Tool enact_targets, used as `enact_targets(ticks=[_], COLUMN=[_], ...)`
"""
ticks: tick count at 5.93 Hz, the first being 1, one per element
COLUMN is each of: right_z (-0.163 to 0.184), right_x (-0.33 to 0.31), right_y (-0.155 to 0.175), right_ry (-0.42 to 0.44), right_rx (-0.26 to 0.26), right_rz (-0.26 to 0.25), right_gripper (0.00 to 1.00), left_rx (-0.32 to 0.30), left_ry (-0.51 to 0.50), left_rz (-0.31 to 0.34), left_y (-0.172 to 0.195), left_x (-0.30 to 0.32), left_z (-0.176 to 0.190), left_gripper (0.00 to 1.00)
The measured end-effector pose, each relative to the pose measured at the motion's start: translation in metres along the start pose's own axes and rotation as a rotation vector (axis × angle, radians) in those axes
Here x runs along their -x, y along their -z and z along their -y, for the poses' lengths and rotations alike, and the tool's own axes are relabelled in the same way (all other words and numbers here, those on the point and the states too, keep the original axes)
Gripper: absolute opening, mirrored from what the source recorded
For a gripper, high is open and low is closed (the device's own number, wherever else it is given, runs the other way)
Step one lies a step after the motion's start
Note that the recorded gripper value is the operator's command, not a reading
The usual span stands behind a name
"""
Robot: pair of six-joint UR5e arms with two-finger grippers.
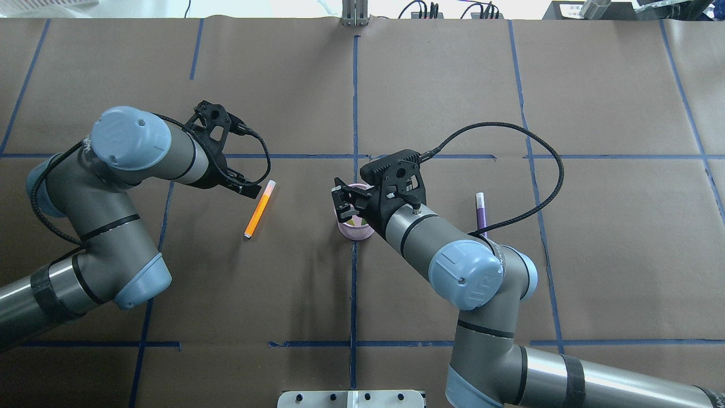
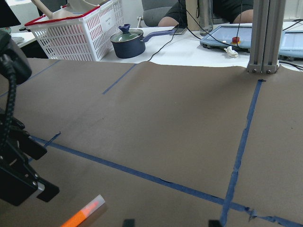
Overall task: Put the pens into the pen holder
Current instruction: 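Lower the yellow highlighter into the pen cup and open the right gripper, then raise the right gripper from the cup while the left grasps the orange marker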
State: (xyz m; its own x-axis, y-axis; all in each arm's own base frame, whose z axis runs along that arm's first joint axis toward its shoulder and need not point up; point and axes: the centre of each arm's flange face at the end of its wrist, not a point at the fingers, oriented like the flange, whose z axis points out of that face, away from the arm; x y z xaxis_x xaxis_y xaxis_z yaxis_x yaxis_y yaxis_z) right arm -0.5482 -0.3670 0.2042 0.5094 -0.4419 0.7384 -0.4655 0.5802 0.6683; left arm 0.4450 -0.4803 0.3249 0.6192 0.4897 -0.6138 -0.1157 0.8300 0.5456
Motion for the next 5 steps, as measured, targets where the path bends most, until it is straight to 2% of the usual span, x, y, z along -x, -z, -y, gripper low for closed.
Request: enact_targets(ticks=[2, 3, 4, 5], right_z=[0.013, 0.031, 0.054, 0.073], right_x=[0.002, -0.003, -0.012, -0.029], right_y=[0.003, 0.008, 0.018, 0.028], right_ry=[-0.001, 0.008, 0.030, 0.044], right_rx=[0.009, 0.062, 0.159, 0.284], right_rz=[0.012, -0.001, -0.063, -0.144], right_gripper=[1.00, 1.00, 1.00, 1.00], left_rx=[0.001, 0.003, 0.006, 0.013], left_ry=[-0.001, -0.001, -0.001, 0.004], left_rz=[0.000, -0.002, -0.004, -0.002], left_y=[-0.001, -0.001, -0.003, -0.008], left_x=[0.000, -0.004, -0.010, -0.013], left_z=[0.001, 0.002, 0.004, 0.008], left_gripper=[1.00, 1.00, 1.00, 1.00])
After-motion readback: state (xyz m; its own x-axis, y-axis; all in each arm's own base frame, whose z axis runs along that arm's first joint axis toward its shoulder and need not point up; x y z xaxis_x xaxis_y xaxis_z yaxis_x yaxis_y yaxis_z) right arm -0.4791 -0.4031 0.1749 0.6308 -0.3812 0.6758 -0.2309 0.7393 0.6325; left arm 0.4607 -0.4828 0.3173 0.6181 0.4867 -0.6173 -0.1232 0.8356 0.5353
